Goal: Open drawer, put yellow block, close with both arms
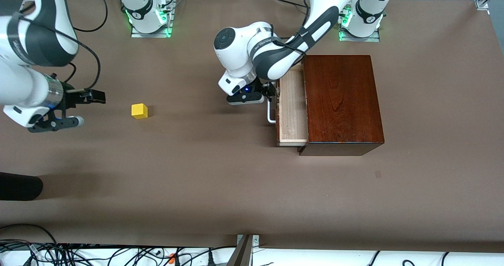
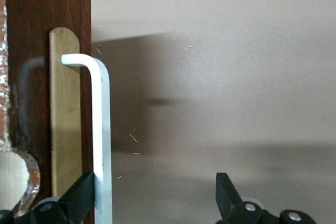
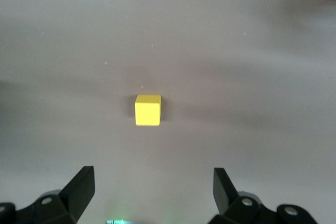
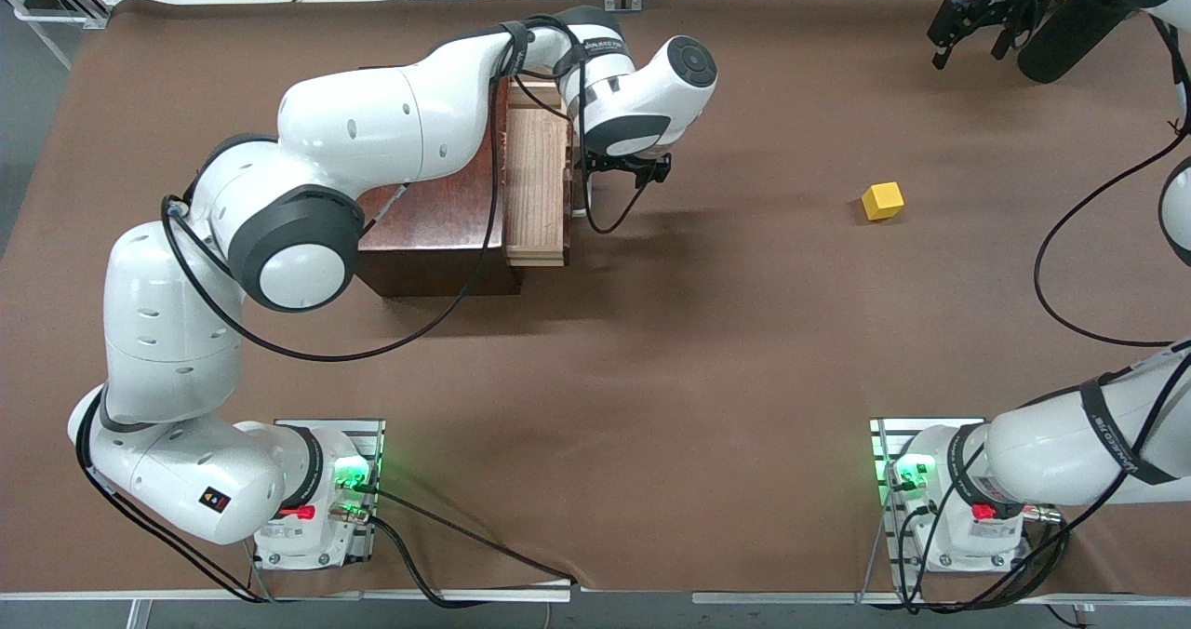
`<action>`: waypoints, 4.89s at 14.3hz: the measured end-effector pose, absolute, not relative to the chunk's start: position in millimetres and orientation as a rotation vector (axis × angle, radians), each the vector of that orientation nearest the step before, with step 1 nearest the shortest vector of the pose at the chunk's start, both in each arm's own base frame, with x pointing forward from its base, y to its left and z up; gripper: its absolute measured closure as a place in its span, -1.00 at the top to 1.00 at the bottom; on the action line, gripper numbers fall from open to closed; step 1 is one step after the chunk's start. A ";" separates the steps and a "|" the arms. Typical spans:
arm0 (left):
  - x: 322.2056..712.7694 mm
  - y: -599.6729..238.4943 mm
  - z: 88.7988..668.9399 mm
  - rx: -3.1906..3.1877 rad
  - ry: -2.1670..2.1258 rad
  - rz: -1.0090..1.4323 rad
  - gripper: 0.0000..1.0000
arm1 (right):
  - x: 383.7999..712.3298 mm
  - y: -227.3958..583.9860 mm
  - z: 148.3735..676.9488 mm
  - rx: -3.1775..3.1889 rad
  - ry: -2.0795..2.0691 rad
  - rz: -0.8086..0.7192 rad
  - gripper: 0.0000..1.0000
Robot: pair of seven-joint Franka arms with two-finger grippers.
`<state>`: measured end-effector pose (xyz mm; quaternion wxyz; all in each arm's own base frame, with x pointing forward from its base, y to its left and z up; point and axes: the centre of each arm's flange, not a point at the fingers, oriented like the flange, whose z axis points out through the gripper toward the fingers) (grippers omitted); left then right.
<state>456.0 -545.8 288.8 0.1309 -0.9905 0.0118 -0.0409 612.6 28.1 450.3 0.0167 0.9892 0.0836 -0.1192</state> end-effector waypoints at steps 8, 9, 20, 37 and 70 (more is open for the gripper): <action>432.8 -607.3 292.1 -3.013 0.035 -0.165 1.00 | 576.2 32.5 317.0 3.132 0.255 -0.190 1.00; 431.4 -611.5 291.5 -3.030 0.032 -0.172 1.00 | 566.7 32.1 303.4 3.134 0.254 -0.163 1.00; 509.4 -526.8 434.8 -3.151 -0.178 -0.103 1.00 | 506.9 28.8 212.2 3.138 0.246 -0.065 0.96; 595.2 -185.6 598.0 -3.218 -0.192 -0.048 1.00 | 515.3 267.7 350.1 3.011 1.079 0.079 0.10; 558.7 -41.6 659.6 -3.146 0.157 -0.020 1.00 | 436.6 632.4 320.9 2.192 2.193 0.175 0.40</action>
